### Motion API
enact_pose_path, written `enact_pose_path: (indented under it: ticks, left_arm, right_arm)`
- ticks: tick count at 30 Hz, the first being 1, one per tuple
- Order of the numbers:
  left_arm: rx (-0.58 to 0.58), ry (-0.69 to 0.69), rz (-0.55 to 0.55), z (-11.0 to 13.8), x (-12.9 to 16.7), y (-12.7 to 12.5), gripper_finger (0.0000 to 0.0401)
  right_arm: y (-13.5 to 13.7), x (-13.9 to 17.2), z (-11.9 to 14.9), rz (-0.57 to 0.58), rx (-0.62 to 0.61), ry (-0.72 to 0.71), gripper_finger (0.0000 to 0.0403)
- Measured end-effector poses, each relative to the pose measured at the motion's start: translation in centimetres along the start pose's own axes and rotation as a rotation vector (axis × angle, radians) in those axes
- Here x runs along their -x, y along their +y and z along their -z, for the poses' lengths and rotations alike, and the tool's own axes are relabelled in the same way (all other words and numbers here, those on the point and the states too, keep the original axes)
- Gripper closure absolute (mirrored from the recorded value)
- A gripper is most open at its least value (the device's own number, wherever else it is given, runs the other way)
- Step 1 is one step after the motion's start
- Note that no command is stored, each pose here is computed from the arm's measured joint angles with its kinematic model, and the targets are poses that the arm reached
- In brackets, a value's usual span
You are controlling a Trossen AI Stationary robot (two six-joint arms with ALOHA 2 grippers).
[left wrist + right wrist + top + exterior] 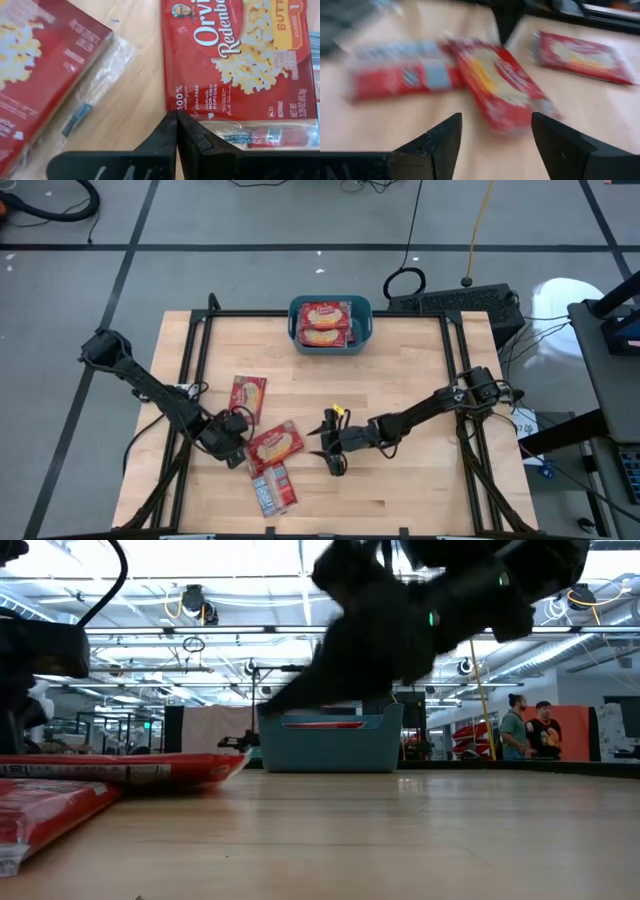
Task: Sort popcorn bags into baskets
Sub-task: Put the red popcorn bag into the blue bin
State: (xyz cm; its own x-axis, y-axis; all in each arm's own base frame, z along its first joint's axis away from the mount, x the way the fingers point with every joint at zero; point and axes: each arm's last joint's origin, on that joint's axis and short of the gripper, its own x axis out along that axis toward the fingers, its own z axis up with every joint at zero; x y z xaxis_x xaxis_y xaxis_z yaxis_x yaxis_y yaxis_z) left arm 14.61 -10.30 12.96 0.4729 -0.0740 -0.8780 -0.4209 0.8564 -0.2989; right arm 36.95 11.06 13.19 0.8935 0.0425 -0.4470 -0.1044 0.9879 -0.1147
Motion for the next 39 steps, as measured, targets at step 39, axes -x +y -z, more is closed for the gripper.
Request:
enact_pose_path:
  ticks: [39]
  left_arm:
    - [-0.058,-0.037,0.033,-0.7,0.0,-0.3,0.0396]
  right_arm:
    - [0.3,-4.9,0.5,0.037,0.630,0.183,0.0205]
